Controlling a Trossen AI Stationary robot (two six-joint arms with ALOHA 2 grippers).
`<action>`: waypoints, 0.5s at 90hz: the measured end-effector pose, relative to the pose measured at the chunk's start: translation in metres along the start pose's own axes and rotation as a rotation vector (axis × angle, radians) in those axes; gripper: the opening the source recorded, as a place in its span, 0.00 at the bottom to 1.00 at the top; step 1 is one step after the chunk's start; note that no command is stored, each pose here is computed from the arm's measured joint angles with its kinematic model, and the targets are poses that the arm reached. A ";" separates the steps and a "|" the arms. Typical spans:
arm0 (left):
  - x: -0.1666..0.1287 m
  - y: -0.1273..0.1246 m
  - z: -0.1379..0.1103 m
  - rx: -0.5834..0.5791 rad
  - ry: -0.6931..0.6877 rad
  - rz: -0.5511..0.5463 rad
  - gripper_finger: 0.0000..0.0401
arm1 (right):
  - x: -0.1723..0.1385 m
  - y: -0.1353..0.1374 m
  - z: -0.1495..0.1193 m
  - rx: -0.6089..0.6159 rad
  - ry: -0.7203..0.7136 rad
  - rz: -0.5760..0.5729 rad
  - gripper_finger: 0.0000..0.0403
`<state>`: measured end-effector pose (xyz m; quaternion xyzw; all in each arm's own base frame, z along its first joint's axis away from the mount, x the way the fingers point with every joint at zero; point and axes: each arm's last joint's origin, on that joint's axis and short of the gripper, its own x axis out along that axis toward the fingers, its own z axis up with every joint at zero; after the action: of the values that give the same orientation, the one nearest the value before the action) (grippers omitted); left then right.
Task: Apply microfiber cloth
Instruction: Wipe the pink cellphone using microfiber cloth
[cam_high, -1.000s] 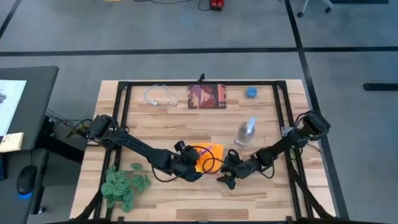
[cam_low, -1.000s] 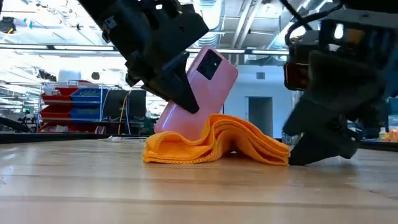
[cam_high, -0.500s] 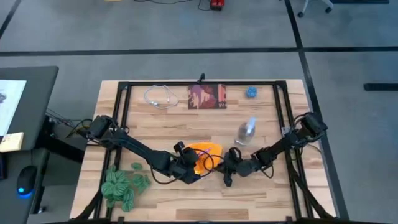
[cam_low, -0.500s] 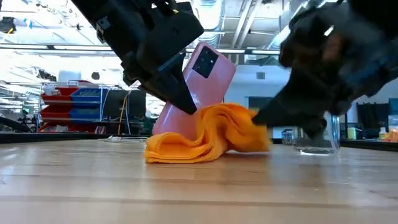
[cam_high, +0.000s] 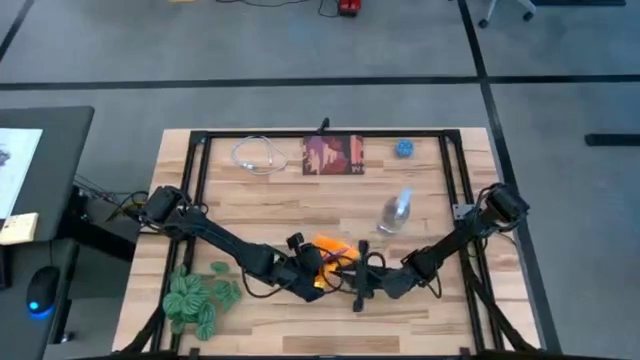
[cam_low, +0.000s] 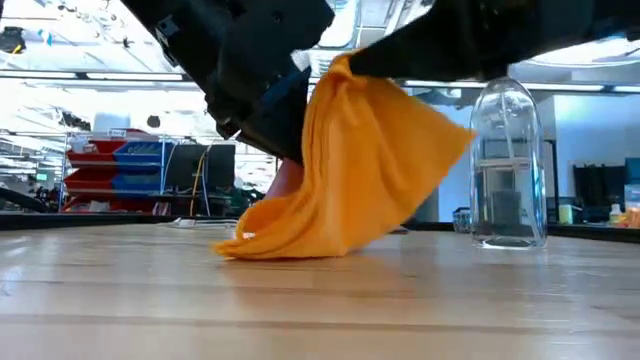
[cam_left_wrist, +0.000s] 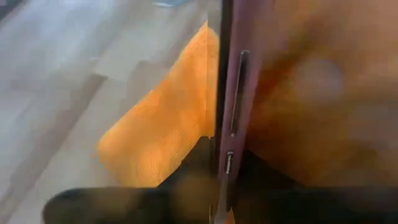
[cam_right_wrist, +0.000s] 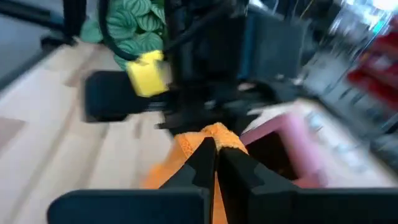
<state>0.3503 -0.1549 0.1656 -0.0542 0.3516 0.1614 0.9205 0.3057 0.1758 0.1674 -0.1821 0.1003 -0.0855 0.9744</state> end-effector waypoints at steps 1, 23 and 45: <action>0.000 -0.001 0.000 0.003 -0.001 -0.006 0.01 | 0.000 0.000 0.001 -0.013 -0.001 -0.006 0.00; -0.004 -0.008 -0.002 0.035 -0.008 -0.043 0.01 | 0.000 -0.001 0.004 -0.165 0.027 -0.085 0.00; -0.005 -0.008 -0.003 0.062 -0.007 -0.047 0.01 | -0.001 0.000 -0.017 -0.157 0.196 -0.058 0.00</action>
<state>0.3482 -0.1645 0.1668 -0.0335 0.3518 0.1289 0.9265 0.3009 0.1702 0.1517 -0.2514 0.1962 -0.1230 0.9398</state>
